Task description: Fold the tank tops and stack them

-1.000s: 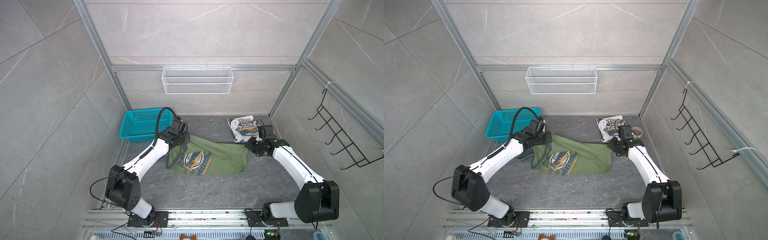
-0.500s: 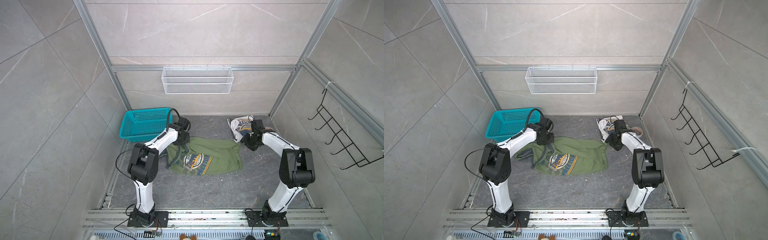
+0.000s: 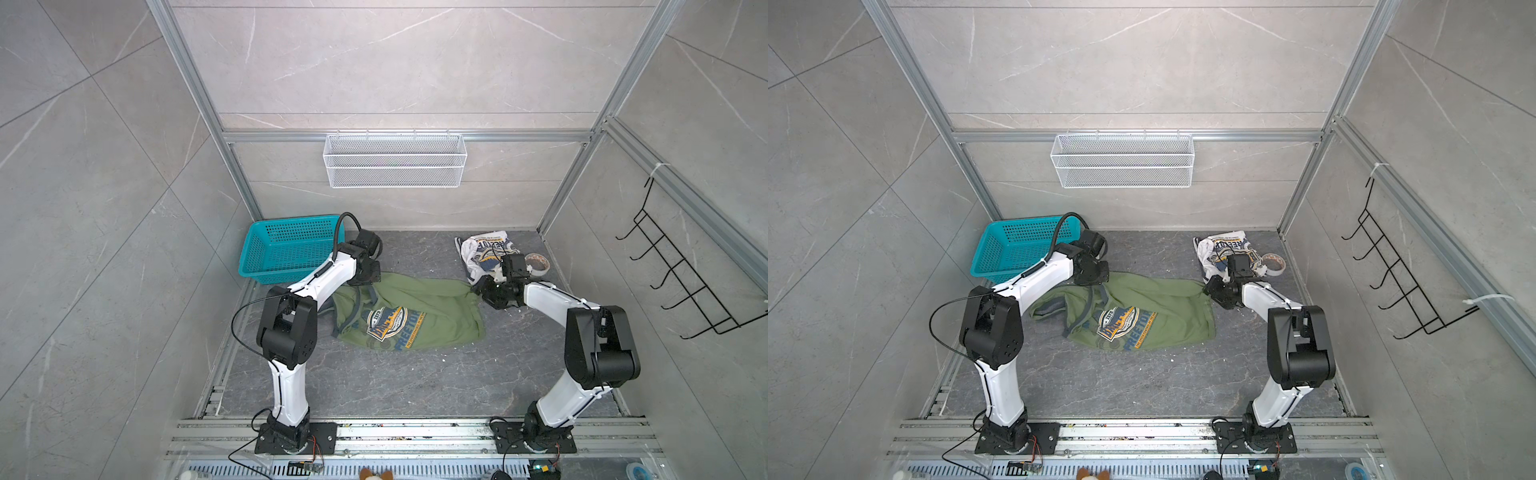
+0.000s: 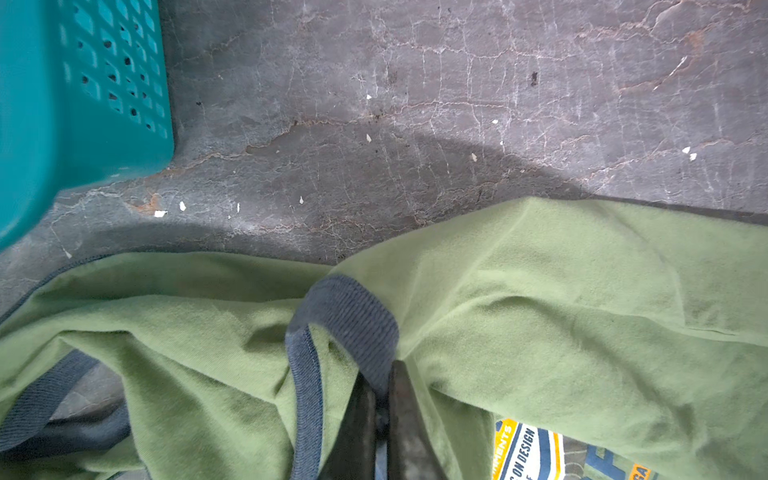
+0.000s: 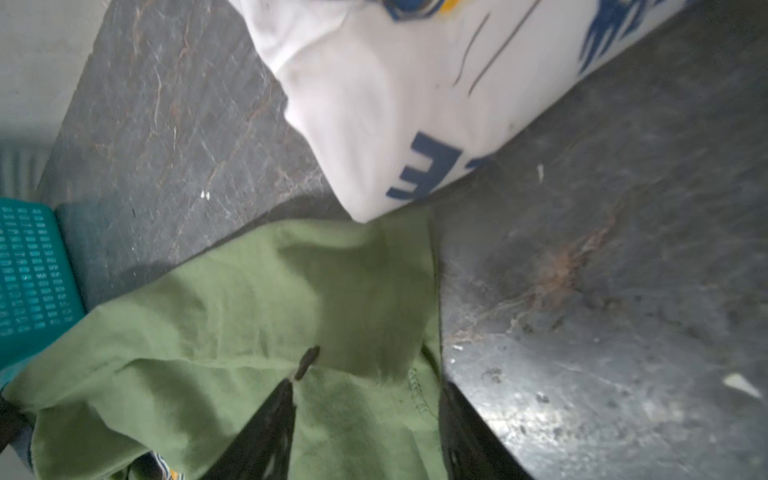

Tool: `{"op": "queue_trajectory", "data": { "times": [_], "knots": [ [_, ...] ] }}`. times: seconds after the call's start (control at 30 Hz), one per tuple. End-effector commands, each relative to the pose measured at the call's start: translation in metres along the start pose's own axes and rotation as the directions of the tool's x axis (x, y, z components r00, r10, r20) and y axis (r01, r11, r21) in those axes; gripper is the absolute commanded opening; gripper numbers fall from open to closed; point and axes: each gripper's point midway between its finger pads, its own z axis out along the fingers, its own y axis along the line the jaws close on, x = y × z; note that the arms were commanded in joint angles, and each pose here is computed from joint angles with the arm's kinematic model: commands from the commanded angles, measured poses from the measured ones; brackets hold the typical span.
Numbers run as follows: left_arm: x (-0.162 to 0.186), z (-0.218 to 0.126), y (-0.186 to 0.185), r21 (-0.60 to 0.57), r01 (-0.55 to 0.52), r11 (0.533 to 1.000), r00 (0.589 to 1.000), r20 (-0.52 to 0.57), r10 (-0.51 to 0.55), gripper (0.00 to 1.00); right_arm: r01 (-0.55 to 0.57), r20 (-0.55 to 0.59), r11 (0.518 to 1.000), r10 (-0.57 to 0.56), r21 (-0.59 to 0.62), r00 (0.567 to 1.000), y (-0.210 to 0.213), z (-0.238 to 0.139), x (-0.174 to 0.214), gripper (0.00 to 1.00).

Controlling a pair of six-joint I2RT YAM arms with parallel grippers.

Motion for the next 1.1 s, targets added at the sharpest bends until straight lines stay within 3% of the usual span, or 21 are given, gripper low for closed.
{"op": "queue_trajectory", "data": {
  "times": [0.0, 0.17, 0.67, 0.9, 1.07],
  "knots": [
    [-0.007, -0.003, -0.004, 0.017, -0.013, 1.0, 1.0, 0.016, 0.012, 0.0, -0.053, 0.0, 0.994, 0.053, -0.092, 0.999, 0.005, 0.009, 0.007, 0.68],
    [-0.006, -0.004, -0.005, 0.023, -0.011, 1.0, 1.0, 0.014, 0.011, 0.0, -0.086, 0.029, 0.985, 0.091, -0.148, 0.995, 0.01, 0.017, 0.002, 0.72],
    [-0.001, -0.001, -0.005, 0.034, -0.004, 0.999, 1.0, 0.006, 0.004, 0.0, -0.069, 0.109, 0.972, 0.095, -0.224, 0.99, 0.038, 0.009, -0.033, 0.55],
    [0.0, -0.001, -0.006, 0.038, -0.001, 0.999, 1.0, 0.003, 0.001, 0.0, -0.062, 0.124, 0.979, 0.087, -0.196, 0.988, 0.036, 0.01, -0.038, 0.53],
    [0.002, -0.003, -0.005, 0.036, -0.001, 0.999, 1.0, 0.006, 0.001, 0.0, -0.087, 0.137, 0.984, 0.108, -0.154, 0.985, 0.028, 0.017, -0.043, 0.46]
  ]
}}
